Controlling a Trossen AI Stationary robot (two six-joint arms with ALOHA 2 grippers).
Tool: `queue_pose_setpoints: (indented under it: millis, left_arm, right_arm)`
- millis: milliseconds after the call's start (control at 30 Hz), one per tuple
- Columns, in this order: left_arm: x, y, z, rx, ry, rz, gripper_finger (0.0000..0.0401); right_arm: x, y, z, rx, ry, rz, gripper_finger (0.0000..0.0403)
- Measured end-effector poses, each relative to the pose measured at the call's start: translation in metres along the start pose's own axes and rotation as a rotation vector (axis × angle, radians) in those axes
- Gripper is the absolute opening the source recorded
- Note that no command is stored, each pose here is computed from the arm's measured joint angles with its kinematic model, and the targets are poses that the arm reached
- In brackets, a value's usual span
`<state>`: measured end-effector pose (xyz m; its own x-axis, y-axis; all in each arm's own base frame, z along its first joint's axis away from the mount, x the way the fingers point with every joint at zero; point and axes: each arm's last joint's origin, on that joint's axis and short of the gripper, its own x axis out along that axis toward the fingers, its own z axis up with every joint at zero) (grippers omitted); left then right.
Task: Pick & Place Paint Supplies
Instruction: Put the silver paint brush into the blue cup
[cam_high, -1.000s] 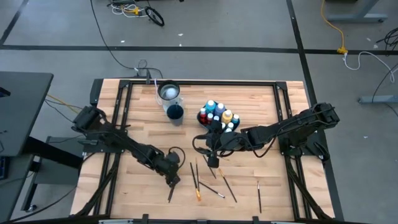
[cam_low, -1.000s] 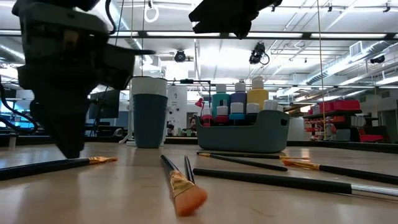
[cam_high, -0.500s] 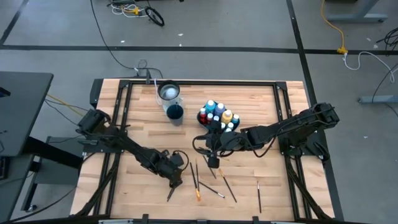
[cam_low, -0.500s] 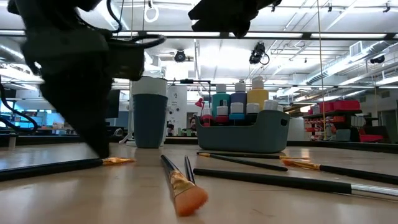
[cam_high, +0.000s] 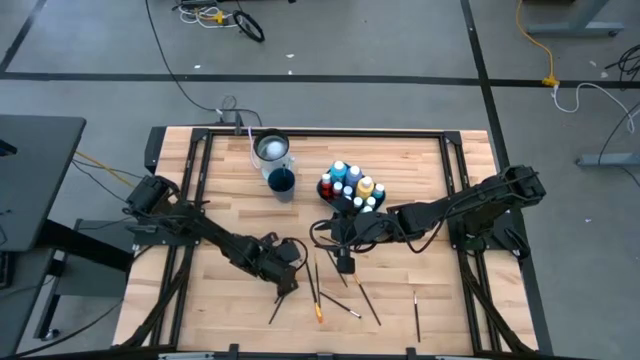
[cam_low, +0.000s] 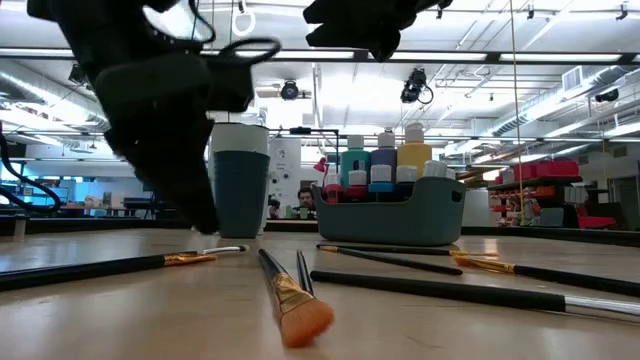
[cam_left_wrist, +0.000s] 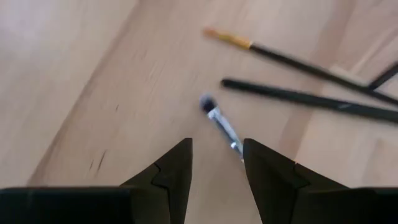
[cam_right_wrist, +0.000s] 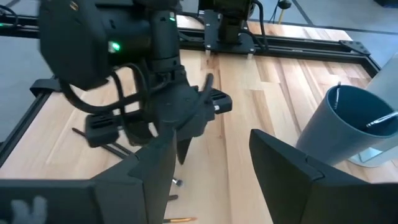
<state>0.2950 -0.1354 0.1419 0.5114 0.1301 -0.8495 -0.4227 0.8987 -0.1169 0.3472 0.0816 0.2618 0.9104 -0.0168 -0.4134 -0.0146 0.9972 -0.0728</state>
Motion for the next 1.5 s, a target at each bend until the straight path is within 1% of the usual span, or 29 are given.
queue_pose_setpoints:
  millis: [133, 233, 333, 500, 567, 733, 867, 967, 1067, 1100, 1167, 1267, 1400, 1500]
  left_arm:
    - [-0.004, -0.005, 0.008, 0.050, -0.066, 0.019, 0.0151]
    - [-0.004, -0.003, 0.009, 0.072, -0.074, 0.033, 0.0151]
    - [0.001, -0.004, 0.008, 0.063, -0.075, 0.040, 0.0151]
    - [0.023, -0.007, 0.000, 0.084, -0.047, 0.041, 0.0151]
    - [0.028, -0.006, -0.001, 0.076, -0.040, 0.057, 0.0151]
    - [0.028, -0.004, -0.001, 0.050, -0.049, 0.081, 0.0146]
    - [0.029, 0.000, 0.003, 0.035, -0.049, 0.088, 0.0112]
    - [0.031, 0.002, 0.005, 0.028, -0.047, 0.095, 0.0072]
    - [0.032, 0.003, 0.006, 0.033, -0.080, 0.124, 0.0025]
    - [0.031, 0.004, 0.006, 0.042, -0.095, 0.141, 0.0015]
    - [0.028, 0.007, 0.006, 0.040, -0.120, 0.181, 0.0012]
    - [0.013, 0.007, 0.014, -0.004, -0.219, 0.212, 0.0012]
    - [-0.021, 0.004, 0.024, -0.031, -0.367, 0.217, 0.0005]
    - [-0.059, 0.001, 0.032, -0.050, -0.535, 0.219, 0.0004]
  right_arm:
    - [0.000, 0.000, 0.000, 0.001, -0.003, 0.000, 0.0208]
    - [0.000, 0.000, 0.000, 0.001, -0.003, 0.000, 0.0208]
    - [0.000, 0.000, 0.000, 0.001, -0.004, 0.000, 0.0208]
    - [0.000, 0.000, 0.000, 0.000, -0.004, -0.001, 0.0208]
    - [0.000, 0.000, 0.001, 0.001, -0.005, -0.001, 0.0208]
    - [0.000, 0.000, 0.001, -0.002, -0.005, -0.002, 0.0208]
    - [0.000, 0.000, 0.001, -0.002, -0.006, -0.002, 0.0208]
    - [0.000, 0.000, 0.001, -0.002, -0.006, -0.002, 0.0208]
    - [0.000, 0.000, 0.001, -0.002, -0.006, -0.002, 0.0208]
    - [0.000, 0.000, 0.001, -0.002, -0.006, -0.002, 0.0208]
    - [0.000, 0.000, 0.001, -0.002, -0.006, -0.001, 0.0208]
    - [0.000, 0.000, 0.001, -0.001, -0.010, -0.001, 0.0208]
    - [0.000, 0.000, 0.004, -0.004, -0.034, -0.001, 0.0208]
    - [0.000, 0.000, 0.006, 0.000, -0.058, 0.000, 0.0208]
